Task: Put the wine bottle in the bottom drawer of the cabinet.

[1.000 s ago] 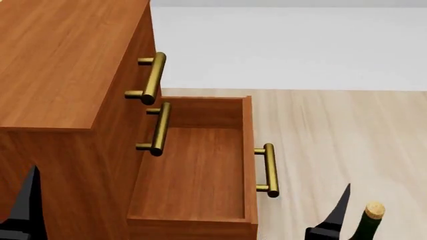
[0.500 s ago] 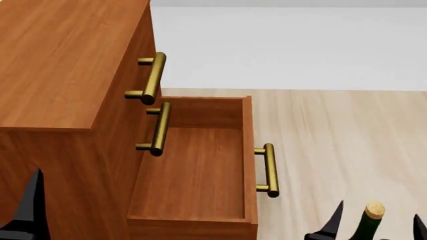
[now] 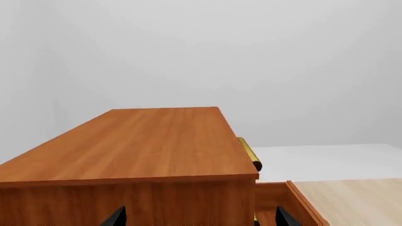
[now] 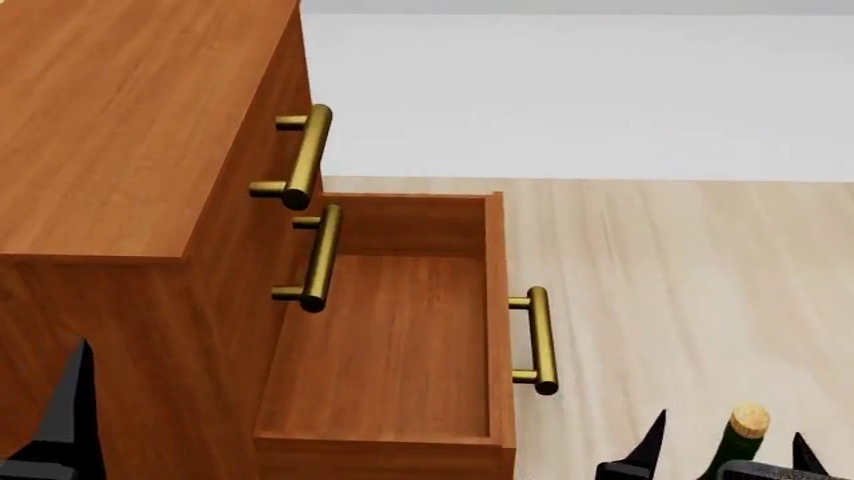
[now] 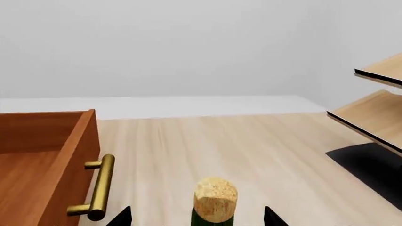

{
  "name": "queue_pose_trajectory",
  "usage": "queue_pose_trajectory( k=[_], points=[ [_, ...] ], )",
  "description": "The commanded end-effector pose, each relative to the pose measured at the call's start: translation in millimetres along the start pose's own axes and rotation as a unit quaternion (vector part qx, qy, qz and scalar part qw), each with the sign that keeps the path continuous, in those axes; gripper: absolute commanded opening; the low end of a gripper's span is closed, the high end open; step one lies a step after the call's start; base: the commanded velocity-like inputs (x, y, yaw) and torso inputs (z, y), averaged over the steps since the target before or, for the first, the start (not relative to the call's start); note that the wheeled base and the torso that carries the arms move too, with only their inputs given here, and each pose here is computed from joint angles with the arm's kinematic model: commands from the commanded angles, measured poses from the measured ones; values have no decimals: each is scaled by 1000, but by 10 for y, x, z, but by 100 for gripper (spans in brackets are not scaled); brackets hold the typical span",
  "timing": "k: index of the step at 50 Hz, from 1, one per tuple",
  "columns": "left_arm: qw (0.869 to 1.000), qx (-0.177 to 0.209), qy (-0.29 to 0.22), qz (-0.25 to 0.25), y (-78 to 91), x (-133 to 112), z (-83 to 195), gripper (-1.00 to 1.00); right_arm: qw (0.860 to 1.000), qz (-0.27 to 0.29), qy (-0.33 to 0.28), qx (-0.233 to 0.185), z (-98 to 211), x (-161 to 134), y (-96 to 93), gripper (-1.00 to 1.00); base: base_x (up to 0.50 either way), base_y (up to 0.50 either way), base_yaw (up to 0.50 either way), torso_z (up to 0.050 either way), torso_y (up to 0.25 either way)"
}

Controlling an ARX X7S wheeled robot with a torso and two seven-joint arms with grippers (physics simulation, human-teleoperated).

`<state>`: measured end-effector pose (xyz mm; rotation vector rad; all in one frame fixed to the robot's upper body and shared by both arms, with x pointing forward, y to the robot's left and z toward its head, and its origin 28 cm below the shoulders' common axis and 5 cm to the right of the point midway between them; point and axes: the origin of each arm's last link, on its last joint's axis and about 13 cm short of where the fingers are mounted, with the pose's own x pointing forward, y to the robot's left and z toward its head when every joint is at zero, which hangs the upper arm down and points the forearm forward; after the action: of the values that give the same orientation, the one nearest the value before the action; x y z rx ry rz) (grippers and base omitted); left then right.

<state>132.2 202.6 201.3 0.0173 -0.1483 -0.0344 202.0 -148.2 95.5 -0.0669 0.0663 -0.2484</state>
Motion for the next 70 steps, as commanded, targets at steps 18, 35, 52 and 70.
queue_pose_trajectory(
  k=[18, 35, 52, 70],
  points=[
    [1000, 0, 3, -2, -8, 10, -13, 100, 1000, -13, 5, 5, -77, 158, -19, 100, 0, 0, 0, 0, 0],
    [1000, -3, 4, 0, -7, 20, -14, 100, 1000, -15, 8, -2, -58, 232, -31, -100, 0, 0, 0, 0, 0],
    [1000, -3, 3, 2, -1, 16, -18, 100, 1000, -3, -23, -10, 190, 176, -14, -100, 0, 0, 0, 0, 0],
    [1000, 5, 2, -1, 5, 17, -29, 100, 997, 22, -78, -18, 655, 130, 72, -100, 0, 0, 0, 0, 1]
  ],
)
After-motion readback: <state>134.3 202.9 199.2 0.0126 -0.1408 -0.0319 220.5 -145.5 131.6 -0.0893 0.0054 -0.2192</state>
